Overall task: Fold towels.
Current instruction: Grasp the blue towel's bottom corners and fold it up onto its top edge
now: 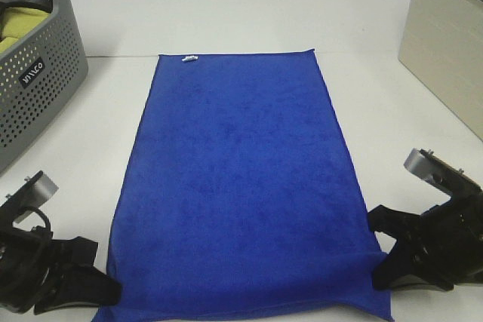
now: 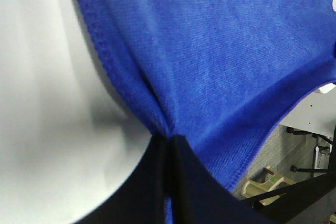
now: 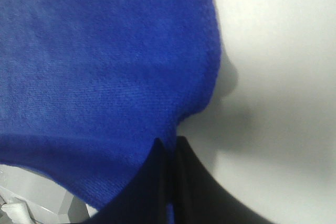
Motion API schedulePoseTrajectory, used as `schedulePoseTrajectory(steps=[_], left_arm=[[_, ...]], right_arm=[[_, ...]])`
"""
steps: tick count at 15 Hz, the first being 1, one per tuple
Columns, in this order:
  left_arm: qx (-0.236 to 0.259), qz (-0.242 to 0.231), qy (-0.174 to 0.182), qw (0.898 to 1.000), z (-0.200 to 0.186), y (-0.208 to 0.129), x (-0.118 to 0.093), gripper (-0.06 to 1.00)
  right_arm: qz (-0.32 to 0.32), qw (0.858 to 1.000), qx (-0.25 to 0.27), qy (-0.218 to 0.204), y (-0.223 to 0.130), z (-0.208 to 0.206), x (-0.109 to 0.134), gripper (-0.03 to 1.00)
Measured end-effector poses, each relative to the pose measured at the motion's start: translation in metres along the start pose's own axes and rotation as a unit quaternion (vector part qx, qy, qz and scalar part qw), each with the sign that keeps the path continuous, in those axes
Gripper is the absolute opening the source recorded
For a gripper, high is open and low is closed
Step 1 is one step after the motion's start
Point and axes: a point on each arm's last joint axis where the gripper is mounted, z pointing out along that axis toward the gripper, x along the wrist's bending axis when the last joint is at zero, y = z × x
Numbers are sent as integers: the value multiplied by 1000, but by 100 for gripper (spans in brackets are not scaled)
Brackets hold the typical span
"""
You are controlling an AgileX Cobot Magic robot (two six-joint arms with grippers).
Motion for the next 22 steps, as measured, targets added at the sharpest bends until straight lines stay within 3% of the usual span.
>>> schedulePoseTrajectory(steps=[5, 9, 11, 16, 22], left_arm=[[-37, 4, -17, 999, -4, 52, -22, 0], [-98, 37, 27, 994, -20, 114, -43, 0], [-122, 49, 29, 991, -22, 148, -54, 0], [-174, 89, 20, 980, -9, 235, -67, 0], [-234, 114, 7, 965, 0, 306, -69, 0]], right_arm=[[-39, 997, -60, 34, 54, -19, 28, 0], [-59, 995, -78, 26, 116, -18, 43, 0], [-70, 993, -87, 25, 152, -16, 52, 0], [-99, 987, -123, 40, 242, -10, 77, 0], [-127, 975, -177, 54, 320, -2, 96, 0]])
